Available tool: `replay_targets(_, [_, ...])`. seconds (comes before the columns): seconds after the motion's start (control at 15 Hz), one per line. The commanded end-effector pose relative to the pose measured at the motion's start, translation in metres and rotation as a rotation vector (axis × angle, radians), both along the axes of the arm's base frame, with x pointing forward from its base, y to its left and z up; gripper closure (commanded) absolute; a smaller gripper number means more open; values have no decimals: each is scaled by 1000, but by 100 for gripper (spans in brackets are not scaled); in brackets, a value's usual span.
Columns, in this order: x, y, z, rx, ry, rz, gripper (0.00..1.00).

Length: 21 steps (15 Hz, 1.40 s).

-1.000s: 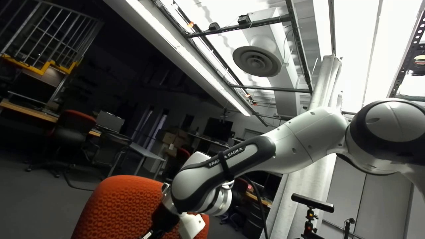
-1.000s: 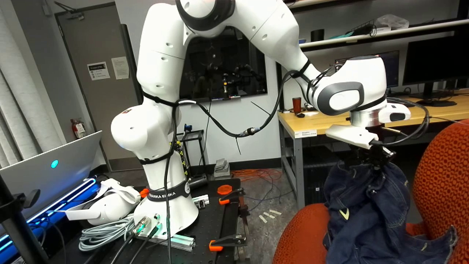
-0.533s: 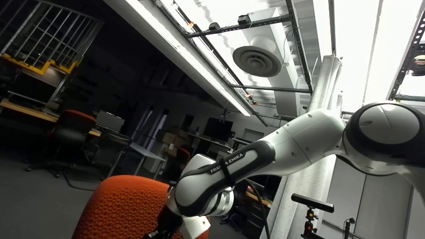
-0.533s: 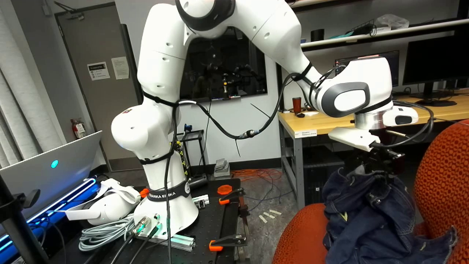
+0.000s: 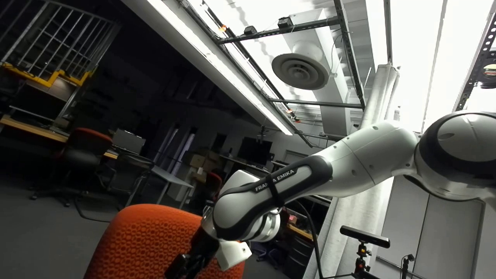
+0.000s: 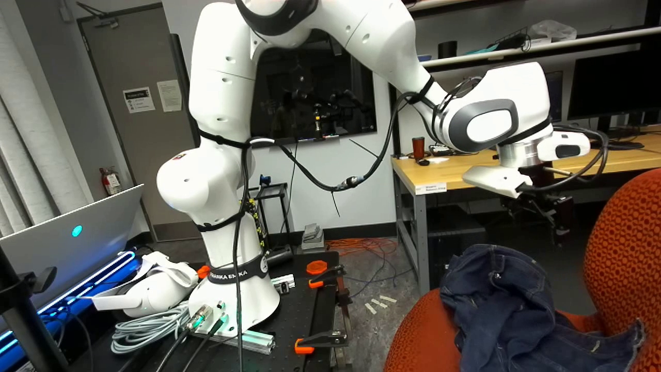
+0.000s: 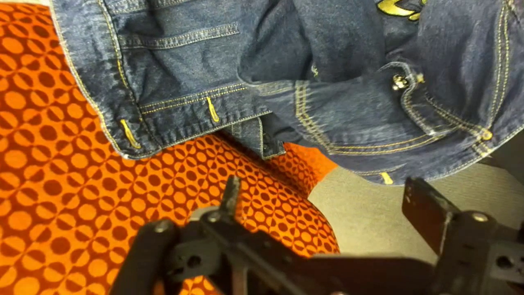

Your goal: Move the denim cloth from the chair back to the seat of the chair

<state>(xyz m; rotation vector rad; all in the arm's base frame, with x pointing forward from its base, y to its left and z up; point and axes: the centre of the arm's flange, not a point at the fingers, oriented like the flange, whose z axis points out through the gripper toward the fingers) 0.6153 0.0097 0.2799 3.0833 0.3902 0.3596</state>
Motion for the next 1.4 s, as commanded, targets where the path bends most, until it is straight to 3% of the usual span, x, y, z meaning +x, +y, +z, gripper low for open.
replay_targets(0.0, [-31, -2, 30, 5, -59, -31, 0])
replay_targets(0.93, [-112, -20, 84, 30, -183, -62, 0])
replay_targets(1.0, [-115, -20, 87, 31, -188, -63, 0])
replay_targets(1.07, [-93, -15, 75, 30, -154, -75, 0])
replay_targets(1.33, [-103, -17, 81, 28, -162, -78, 0])
